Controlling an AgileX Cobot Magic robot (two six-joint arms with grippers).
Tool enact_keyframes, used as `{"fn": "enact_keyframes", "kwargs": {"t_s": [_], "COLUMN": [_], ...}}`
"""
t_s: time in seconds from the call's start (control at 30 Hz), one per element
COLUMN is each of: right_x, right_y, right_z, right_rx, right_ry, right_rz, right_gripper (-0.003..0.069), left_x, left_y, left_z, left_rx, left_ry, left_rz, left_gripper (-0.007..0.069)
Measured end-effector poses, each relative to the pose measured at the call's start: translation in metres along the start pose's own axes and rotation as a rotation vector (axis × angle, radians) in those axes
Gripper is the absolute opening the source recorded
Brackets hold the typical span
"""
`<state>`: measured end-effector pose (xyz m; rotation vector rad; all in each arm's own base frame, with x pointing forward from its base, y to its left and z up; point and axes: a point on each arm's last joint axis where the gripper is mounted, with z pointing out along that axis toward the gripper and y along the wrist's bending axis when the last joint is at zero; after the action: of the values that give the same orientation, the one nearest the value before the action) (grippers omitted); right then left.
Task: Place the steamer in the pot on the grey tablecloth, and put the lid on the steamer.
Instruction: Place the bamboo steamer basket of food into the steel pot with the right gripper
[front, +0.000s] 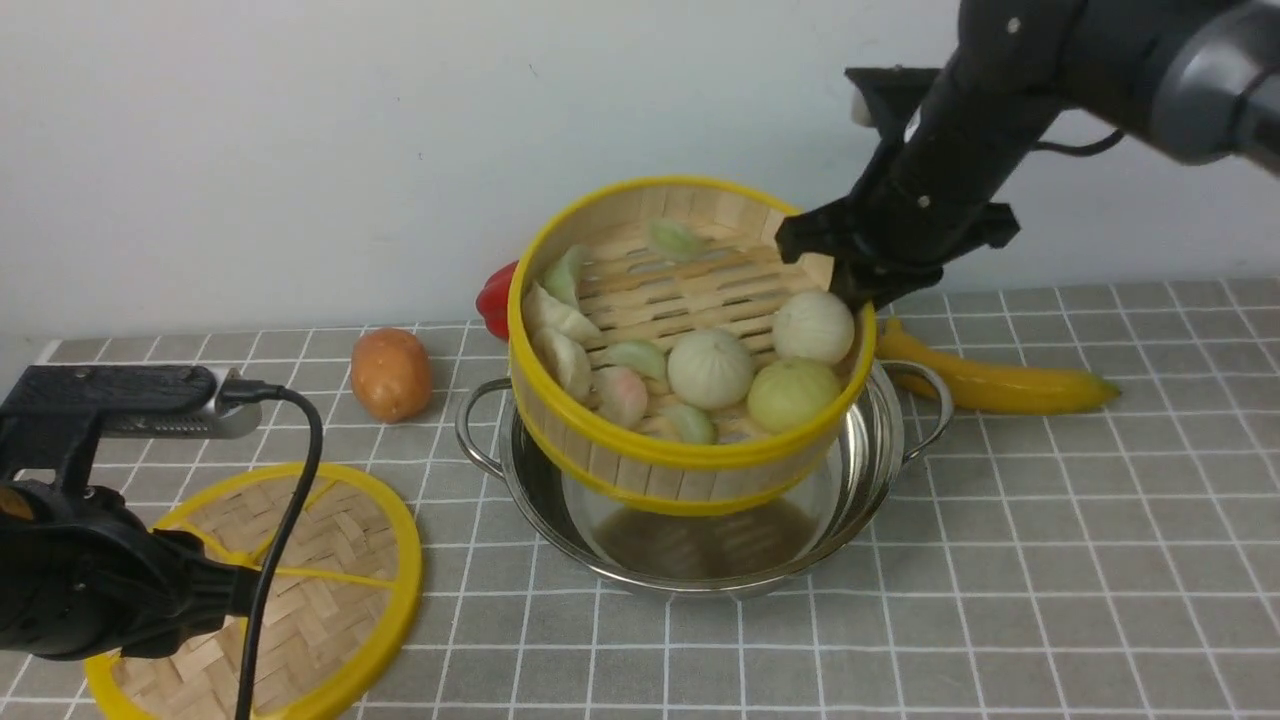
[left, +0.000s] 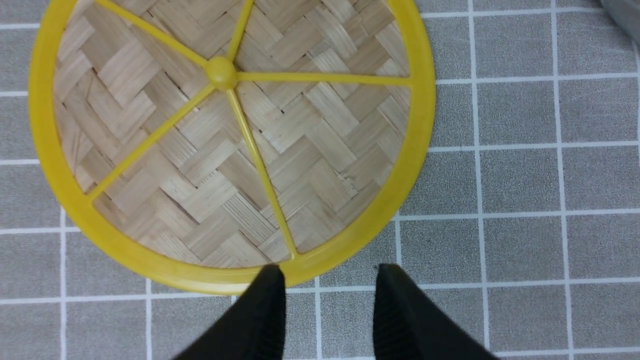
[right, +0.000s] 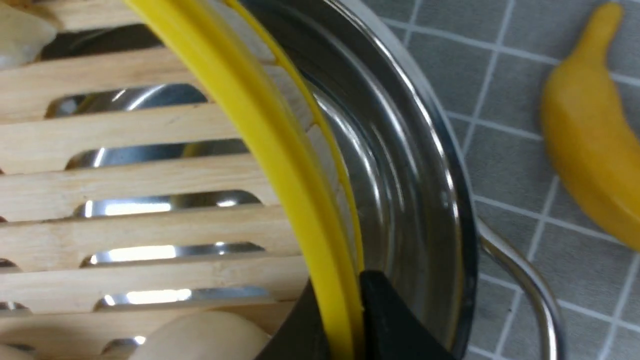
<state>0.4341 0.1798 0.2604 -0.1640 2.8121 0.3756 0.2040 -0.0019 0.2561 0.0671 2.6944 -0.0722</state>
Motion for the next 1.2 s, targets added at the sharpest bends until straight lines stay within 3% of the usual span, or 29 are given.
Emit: {"fn": "enact_keyframes", "kwargs": {"t_s": [0.5,0.8,1.2], "right_x": [0.007,0.007,0.004], "right_y": [-0.017,-0.017,-0.013], "right_z": [0.073,0.075,0.07], "right_rx": [0.074,0.071,0.029], "right_ry": [0.142,0.142,0.126], "right_rz": [0.002,0.001,0.021], "right_gripper": [0.0063,0.0069,0.0325], "left_x": [0.0,0.0,-0.001], "left_y": [0.0,0.0,0.0], "left_z": [0.001,0.001,0.001], "left_rx": [0.0,0.0,-0.002], "left_ry": [0.002,0.003,-0.01], "left_rz": [0.0,0.0,0.0], "left_gripper": [0.0243,0.0243,0.0243]}}
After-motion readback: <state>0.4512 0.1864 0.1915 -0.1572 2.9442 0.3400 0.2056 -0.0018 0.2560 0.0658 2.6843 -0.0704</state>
